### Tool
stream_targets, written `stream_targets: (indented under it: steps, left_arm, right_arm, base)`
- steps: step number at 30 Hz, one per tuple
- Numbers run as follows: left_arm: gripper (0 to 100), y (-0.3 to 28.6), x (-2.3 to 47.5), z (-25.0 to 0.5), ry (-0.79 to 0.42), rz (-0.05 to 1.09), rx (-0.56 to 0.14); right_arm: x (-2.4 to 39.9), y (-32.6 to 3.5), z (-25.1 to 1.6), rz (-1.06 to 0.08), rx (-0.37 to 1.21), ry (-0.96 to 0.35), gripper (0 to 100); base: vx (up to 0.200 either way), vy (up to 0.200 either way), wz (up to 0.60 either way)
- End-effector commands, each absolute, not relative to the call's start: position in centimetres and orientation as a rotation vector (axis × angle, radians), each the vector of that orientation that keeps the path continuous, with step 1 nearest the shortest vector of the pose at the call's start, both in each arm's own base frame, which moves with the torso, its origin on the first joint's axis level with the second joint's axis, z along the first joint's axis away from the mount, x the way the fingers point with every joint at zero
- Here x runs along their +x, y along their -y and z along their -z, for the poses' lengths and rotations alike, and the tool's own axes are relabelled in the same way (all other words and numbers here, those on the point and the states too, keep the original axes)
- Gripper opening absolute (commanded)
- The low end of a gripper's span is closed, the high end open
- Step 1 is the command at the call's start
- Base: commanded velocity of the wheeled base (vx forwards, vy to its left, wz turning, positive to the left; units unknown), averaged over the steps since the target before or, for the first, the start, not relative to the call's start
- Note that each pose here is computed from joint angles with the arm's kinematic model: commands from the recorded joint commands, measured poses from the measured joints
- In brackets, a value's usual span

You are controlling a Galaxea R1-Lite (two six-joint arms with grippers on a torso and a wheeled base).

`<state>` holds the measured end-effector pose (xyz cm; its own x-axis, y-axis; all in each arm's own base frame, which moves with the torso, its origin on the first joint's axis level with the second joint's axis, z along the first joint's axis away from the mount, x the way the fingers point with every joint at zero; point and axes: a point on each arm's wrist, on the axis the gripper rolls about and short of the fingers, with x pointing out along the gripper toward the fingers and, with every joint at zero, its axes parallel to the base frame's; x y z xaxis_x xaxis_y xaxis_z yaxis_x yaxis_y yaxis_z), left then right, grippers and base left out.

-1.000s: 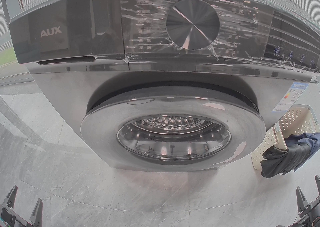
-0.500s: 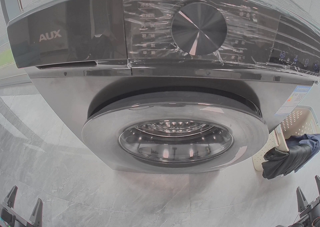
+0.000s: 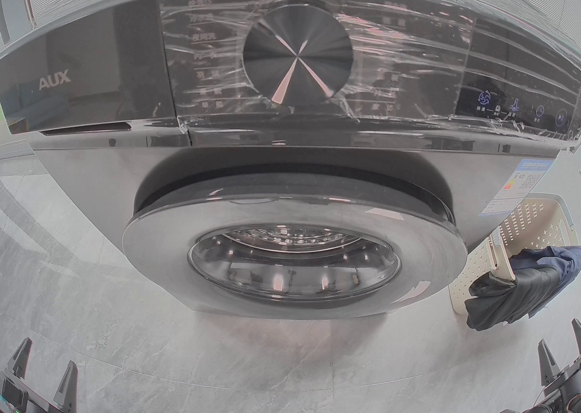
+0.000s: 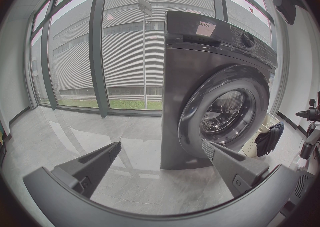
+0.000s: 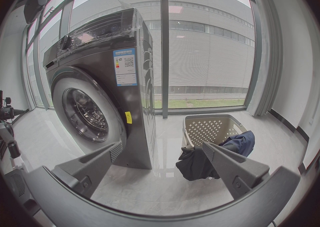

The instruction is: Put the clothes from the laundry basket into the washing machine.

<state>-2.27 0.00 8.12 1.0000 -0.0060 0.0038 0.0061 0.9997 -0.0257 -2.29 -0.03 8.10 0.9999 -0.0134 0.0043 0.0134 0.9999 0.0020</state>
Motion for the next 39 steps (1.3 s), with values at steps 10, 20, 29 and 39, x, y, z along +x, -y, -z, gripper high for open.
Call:
stream_targets:
  steps: [10, 20, 29, 39]
  left_arm:
    - [100, 0.0, -2.3, -7.6, 0.005, 0.008, -0.025]
    - [100, 0.0, -2.3, -7.6, 0.005, 0.008, -0.023]
    - [100, 0.0, -2.3, -7.6, 0.005, 0.008, -0.025]
    - [100, 0.0, -2.3, -7.6, 0.005, 0.008, -0.023]
  right_arm:
    - [-2.2, 0.0, -7.6, 0.015, 0.005, -0.005, 100]
    - [-3.0, 0.0, -15.9, -0.066, 0.156, 0.152, 100]
    - [7.8, -1.2, -18.8, -0.265, 0.087, -0.214, 100]
    - [15.3, -5.5, -19.0, -0.425, 0.127, -0.348, 100]
  base:
    - [-0.100, 0.000, 0.00]
    - [0.000, 0.000, 0.00]
    - [0.000, 0.000, 0.00]
    - [0.000, 0.000, 0.00]
